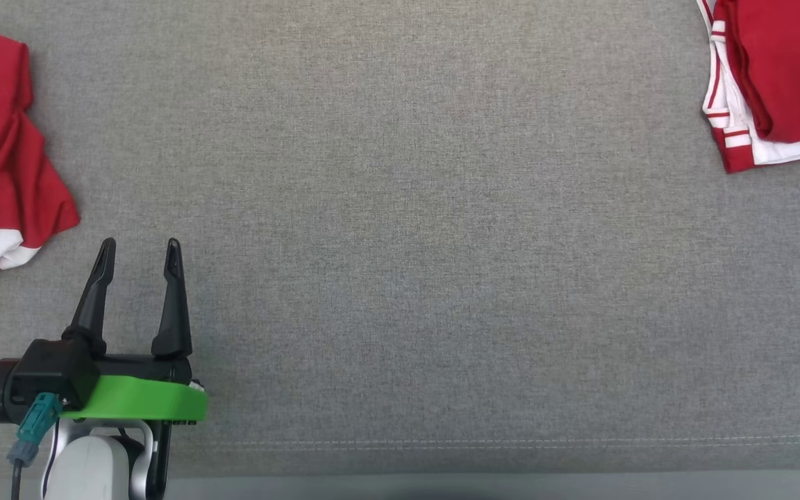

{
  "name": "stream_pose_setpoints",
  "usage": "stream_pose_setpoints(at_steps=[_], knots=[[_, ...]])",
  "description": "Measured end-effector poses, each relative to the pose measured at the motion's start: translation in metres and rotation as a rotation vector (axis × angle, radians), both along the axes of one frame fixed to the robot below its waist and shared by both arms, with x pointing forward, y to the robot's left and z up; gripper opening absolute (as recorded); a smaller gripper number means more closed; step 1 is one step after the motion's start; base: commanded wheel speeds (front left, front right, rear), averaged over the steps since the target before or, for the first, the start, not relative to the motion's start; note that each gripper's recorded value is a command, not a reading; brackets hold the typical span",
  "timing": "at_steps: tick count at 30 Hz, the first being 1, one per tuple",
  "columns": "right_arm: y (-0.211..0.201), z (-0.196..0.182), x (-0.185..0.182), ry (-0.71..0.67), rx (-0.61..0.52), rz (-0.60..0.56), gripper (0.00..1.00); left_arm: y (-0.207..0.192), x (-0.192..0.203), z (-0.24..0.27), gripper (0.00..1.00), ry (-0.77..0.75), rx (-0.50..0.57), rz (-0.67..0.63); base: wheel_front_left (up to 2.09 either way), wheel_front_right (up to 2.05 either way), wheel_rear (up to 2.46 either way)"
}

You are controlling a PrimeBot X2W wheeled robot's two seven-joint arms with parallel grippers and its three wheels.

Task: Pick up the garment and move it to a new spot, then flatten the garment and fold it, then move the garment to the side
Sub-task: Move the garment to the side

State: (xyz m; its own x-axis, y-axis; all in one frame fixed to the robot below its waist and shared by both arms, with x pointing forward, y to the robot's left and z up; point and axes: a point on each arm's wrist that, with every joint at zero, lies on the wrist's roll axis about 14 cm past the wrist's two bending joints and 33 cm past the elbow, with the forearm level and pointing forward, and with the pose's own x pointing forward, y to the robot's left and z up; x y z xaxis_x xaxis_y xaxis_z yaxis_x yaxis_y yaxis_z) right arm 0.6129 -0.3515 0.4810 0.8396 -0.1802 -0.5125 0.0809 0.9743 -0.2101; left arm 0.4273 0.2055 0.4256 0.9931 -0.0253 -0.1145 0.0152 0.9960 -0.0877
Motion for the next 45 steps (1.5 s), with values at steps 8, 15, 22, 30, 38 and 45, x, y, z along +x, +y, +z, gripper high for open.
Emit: stream_pose_setpoints(at_steps=[8,15,22,30,38,45], knots=[[0.018,0.02,0.007,-0.109,0.004,0.05,1.0,0.003,-0.001,0.008,1.0,-0.021,-0.001,0.011,0.0,0.0,0.0],[0.058,0.036,0.008,-0.241,0.072,0.139,1.0,0.003,-0.004,0.021,1.0,-0.052,-0.008,0.02,0.0,0.0,0.0],[0.113,0.047,-0.009,-0.344,0.157,0.277,1.0,0.008,-0.019,0.033,1.0,-0.075,-0.011,0.042,0.0,0.0,0.0],[0.153,0.056,-0.05,-0.425,0.312,0.335,1.0,0.008,-0.035,0.049,1.0,-0.114,-0.019,0.053,0.0,0.0,0.0],[0.169,0.073,-0.085,-0.518,0.411,0.347,1.0,0.004,-0.042,0.064,1.0,-0.156,-0.023,0.043,0.0,0.0,0.0],[0.175,0.08,-0.116,-0.605,0.459,0.339,1.0,0.001,-0.049,0.073,1.0,-0.18,-0.027,0.039,0.0,0.0,0.0]])
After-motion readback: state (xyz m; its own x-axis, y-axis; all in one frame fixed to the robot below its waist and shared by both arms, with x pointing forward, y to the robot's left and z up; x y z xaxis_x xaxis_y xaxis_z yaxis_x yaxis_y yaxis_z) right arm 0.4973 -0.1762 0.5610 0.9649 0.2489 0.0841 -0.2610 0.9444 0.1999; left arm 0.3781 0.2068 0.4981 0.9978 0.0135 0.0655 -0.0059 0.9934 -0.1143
